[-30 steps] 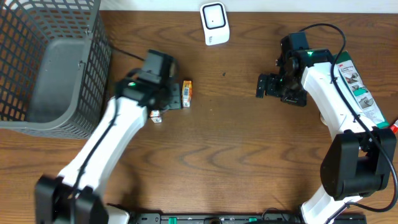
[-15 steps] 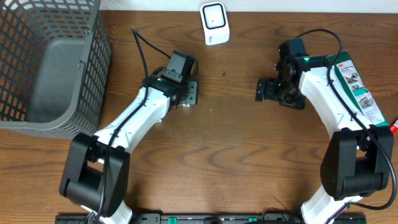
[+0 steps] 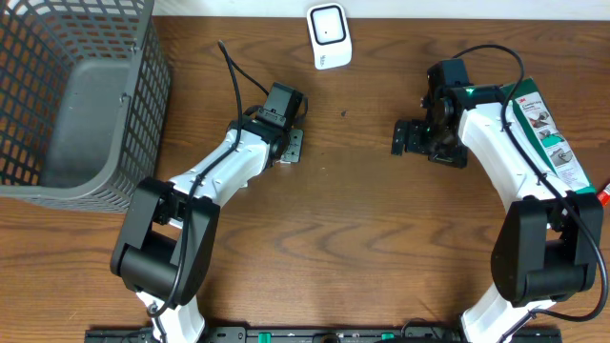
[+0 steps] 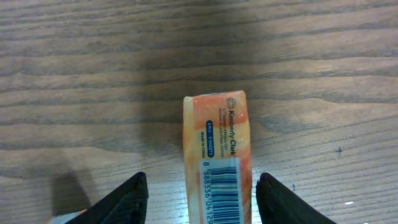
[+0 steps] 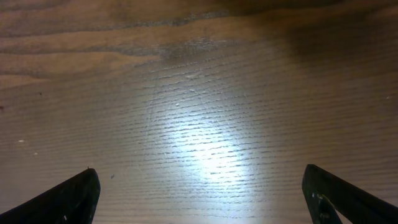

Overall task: Scan the item barcode
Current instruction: 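Lower the left gripper and grasp the right orange tissue pack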

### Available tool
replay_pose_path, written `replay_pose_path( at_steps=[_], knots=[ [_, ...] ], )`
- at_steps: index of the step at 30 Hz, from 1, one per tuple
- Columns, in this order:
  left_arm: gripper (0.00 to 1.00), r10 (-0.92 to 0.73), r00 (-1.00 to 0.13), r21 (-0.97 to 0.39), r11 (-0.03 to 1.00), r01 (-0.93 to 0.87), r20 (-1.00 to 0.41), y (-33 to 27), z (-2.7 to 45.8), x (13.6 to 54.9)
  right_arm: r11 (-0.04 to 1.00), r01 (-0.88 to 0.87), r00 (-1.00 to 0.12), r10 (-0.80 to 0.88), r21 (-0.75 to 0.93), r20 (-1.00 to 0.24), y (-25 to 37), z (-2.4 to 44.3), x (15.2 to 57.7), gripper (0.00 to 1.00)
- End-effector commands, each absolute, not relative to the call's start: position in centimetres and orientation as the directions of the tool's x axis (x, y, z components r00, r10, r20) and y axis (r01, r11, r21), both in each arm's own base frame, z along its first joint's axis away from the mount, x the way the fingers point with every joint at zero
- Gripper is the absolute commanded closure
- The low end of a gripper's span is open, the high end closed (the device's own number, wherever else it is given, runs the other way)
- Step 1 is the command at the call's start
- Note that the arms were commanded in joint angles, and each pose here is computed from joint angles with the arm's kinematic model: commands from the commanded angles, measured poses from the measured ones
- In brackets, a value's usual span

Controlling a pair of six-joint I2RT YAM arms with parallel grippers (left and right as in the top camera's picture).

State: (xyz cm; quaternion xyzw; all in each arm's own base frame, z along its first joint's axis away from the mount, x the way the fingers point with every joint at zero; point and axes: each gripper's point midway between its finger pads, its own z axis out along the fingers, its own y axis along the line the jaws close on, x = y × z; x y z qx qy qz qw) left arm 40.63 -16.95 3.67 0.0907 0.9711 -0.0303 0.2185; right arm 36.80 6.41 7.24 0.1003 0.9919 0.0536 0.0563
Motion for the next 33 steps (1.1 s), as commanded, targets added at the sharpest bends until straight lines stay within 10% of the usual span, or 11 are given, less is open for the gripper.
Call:
replay_pose_path(
  at_steps=[1,33],
  knots=[
    [0.43,0.177,-0.884,0.002,0.981,0.196,-0.432,-16.7,3.4,40.7,0.978,0.182,-0.976,0.192,0.105,-0.099,6.2,6.9,36.7,0.01],
    [0.61,0.183,-0.898,-0.001,0.980,0.200,-0.400,-16.7,2.3,40.2,0.978,0.182,-0.976,0.193,0.105,-0.099,6.2,6.9,36.7,0.01]
  ],
)
